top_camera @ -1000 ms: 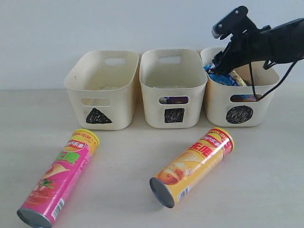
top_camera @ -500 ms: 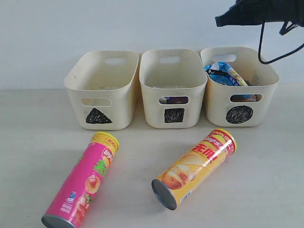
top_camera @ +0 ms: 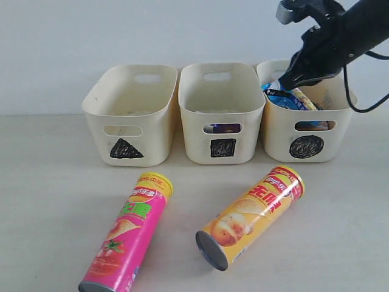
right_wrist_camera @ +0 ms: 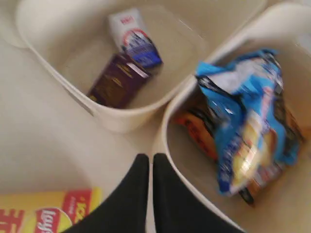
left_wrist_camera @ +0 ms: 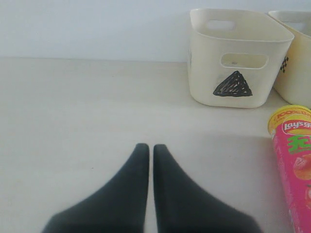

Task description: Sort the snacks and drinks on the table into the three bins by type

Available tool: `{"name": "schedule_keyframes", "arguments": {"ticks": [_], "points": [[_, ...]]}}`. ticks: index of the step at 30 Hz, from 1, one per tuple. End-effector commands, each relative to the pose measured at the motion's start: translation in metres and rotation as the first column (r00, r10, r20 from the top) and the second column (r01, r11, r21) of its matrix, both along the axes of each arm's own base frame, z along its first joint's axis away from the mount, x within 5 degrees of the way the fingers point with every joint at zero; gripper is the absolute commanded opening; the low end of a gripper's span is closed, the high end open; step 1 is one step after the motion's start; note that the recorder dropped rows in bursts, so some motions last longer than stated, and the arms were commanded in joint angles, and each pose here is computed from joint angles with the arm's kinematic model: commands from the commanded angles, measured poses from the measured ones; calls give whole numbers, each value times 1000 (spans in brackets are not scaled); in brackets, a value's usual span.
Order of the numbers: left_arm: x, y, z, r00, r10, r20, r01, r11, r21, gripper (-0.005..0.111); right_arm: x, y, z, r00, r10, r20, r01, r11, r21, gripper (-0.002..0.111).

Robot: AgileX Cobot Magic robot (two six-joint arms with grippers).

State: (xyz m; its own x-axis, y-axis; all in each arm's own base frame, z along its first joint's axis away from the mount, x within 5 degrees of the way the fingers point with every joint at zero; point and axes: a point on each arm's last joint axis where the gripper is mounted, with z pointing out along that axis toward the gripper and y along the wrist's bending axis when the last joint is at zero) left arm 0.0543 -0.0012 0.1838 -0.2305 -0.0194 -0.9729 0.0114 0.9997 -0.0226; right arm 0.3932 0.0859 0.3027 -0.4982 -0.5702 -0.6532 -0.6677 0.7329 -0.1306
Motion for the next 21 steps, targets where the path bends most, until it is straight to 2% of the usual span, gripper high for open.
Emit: {"name": "schedule_keyframes", "arguments": {"ticks": [1,4,6,13,16,21], "points": [[0,0,2,1000,1,12,-1,1000,-7,4,-11,-27,20,962,-274,8,272,954,-125,1],[0,0,2,1000,1,12,-1,1000,-7,4,-19,-50,29,903,-429,34,426,878,-221,1],[0,0,2,1000,1,12,-1,1000,-7,4,-26,-65,33,862,-506,6,494,839,-228,1],[0,0,2,1000,1,12,-1,1000,-7,4,-58,-125,40,702,-708,-76,692,703,-162,1],[0,0,2,1000,1,12,-1,1000,-7,4,-78,-133,39,689,-725,-22,719,686,-110,1],[0,0,2,1000,1,12,-1,1000,-7,4,-115,-121,36,710,-695,108,695,717,48,1]]}}
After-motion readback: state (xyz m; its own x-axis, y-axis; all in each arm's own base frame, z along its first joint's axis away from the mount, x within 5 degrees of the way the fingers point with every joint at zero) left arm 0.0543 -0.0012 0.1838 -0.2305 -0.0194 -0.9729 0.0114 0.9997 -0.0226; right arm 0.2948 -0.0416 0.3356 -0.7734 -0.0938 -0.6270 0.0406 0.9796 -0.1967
